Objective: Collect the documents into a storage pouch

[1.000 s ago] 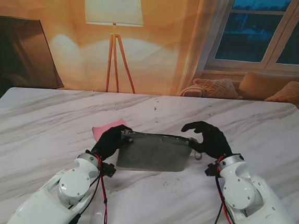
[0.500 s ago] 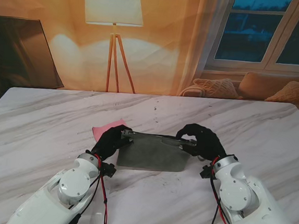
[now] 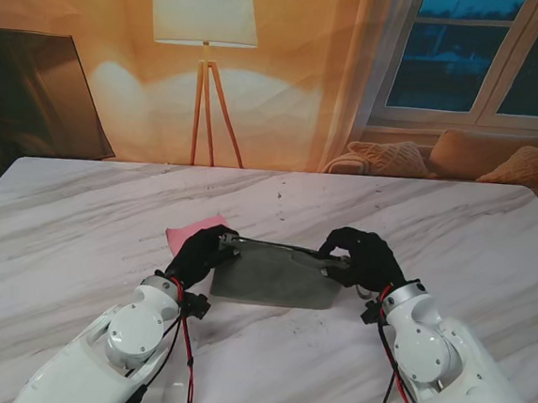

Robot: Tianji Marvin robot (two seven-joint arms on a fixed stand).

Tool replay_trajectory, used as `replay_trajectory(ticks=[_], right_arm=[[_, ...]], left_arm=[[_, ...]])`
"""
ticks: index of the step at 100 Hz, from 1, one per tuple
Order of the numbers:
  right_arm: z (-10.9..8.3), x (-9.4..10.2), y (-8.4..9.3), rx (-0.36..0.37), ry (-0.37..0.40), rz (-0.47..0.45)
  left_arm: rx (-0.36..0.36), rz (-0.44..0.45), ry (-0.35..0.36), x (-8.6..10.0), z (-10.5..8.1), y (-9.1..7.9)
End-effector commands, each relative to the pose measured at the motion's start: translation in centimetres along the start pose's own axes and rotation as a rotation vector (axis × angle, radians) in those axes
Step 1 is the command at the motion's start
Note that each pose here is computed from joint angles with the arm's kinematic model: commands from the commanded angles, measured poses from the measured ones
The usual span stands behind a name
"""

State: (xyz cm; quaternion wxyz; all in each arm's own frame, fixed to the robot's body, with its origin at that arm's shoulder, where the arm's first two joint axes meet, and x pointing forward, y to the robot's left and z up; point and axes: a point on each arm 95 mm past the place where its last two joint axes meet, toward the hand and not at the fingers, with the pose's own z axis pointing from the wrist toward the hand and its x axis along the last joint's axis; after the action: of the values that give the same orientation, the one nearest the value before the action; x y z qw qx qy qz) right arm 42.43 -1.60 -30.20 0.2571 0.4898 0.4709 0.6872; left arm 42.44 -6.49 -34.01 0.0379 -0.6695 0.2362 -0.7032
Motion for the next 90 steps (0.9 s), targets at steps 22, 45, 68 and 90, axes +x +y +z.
replay_trajectory(ticks=[22, 45, 68, 90], right_arm=[[-0.3, -0.6, -0.9, 0.021, 0.0, -0.012], [-0.1, 0.0, -1.6, 0.048, 0.035, 0.007], [0.0, 0.1, -2.4, 0.093, 0.05, -0.007], [0.1, -0.2, -2.9, 0.111, 0.036, -0.025]], left_arm=[[0.002, -0.009, -0.006, 0.3, 0.1, 0.3], [0.005, -0.011, -0.014, 0.3, 0.2, 0.5], [0.007, -0.013, -0.021, 0.3, 0.2, 0.6], [-0.026, -0.005, -0.032, 0.1, 0.0, 0.5]])
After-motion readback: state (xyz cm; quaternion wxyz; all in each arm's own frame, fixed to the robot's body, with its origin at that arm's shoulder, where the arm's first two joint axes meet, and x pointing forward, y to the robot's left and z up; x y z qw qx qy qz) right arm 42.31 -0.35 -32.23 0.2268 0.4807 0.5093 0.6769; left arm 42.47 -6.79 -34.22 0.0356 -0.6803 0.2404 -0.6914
